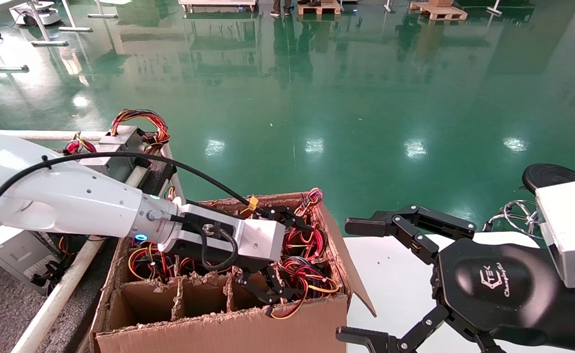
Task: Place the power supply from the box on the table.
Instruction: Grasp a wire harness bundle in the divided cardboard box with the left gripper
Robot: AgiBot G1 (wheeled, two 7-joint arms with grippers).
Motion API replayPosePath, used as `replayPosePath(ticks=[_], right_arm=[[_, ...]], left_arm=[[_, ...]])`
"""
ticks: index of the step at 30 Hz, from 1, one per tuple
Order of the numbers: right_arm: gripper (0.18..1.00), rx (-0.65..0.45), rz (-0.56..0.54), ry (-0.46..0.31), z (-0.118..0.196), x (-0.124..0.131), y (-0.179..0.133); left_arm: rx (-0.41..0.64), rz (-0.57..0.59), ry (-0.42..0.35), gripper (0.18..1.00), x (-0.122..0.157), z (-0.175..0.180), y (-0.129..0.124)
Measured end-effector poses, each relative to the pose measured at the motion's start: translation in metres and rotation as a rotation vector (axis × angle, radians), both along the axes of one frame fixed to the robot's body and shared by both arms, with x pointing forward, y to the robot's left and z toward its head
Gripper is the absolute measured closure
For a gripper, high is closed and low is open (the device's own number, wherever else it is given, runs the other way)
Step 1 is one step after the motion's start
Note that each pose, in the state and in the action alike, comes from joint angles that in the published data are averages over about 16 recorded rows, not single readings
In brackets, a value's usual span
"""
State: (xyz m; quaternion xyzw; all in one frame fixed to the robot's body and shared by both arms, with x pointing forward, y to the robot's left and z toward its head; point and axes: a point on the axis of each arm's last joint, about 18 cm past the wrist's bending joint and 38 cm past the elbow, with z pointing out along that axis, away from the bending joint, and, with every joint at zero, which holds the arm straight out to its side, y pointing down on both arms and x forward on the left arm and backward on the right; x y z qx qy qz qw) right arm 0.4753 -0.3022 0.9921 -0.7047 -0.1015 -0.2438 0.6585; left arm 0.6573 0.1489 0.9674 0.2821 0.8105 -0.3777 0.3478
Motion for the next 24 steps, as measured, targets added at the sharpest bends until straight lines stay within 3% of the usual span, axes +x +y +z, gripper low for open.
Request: replayPosePath(ticks=[24], right_arm=[[0.178,0.0,0.0,0.0,0.0,0.0,0.0]], left_arm=[[0.009,-0.019,0.038,0.188,0.0009,-0.0061,-0.0023]])
